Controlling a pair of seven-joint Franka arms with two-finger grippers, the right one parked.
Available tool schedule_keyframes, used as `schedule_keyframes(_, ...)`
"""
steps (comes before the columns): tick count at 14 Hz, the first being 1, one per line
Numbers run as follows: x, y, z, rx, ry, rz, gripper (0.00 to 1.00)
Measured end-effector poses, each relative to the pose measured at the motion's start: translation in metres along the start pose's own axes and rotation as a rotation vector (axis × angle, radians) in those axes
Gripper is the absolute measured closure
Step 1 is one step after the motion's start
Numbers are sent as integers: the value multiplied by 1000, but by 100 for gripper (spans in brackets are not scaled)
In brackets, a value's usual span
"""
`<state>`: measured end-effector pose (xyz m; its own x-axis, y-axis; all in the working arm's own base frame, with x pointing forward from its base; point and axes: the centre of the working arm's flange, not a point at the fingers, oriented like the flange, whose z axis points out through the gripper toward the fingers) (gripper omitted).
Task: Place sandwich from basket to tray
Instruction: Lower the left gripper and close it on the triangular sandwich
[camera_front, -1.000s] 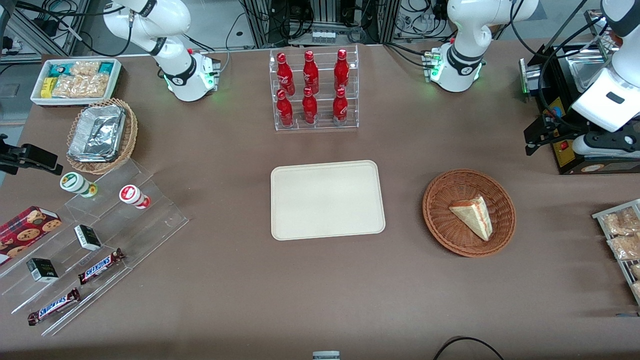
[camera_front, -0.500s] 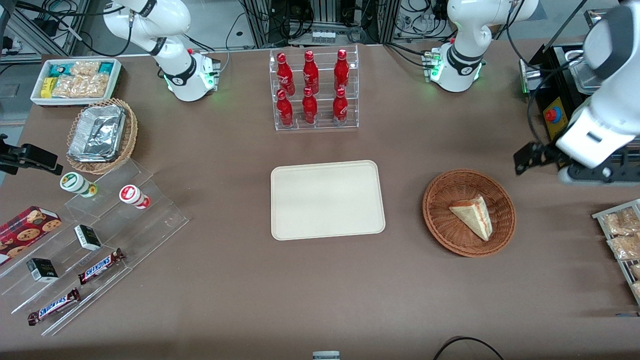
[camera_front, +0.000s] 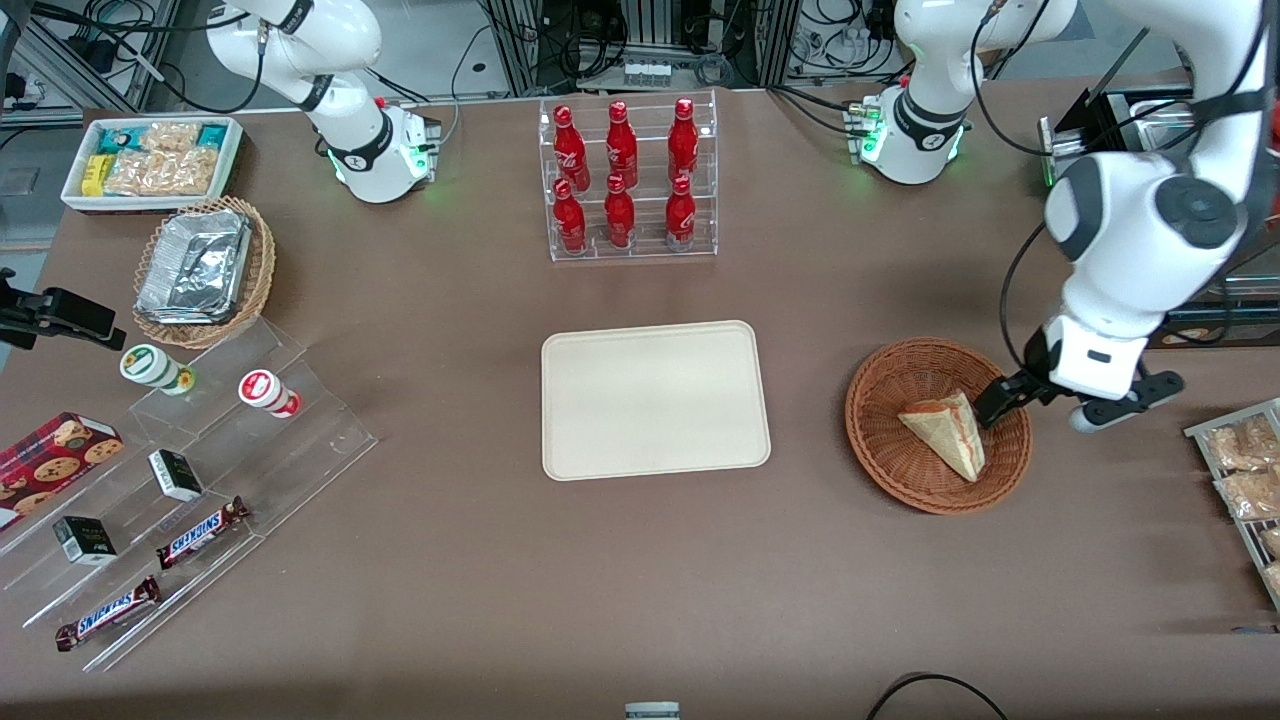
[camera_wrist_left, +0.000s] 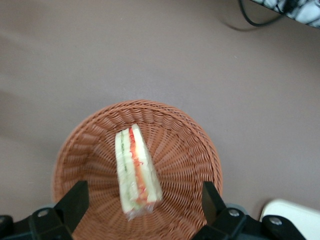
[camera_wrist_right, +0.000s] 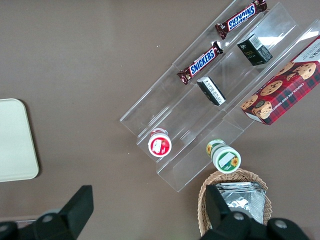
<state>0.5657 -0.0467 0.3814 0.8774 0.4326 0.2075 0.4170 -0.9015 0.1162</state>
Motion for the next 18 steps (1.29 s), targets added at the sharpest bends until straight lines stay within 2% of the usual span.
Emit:
schedule_keyframes(5,-28,-15,72,10,-32,-154,0)
schedule_keyframes(9,-38,-20,109,36,-79,-171,0)
schedule_keyframes(14,-46,-23,130,55,-110,-190,0)
schedule_keyframes(15,-47,-22,132,57,-113,-201,4)
schedule_keyframes(18,-43,-15,128,47,-104,-219,40)
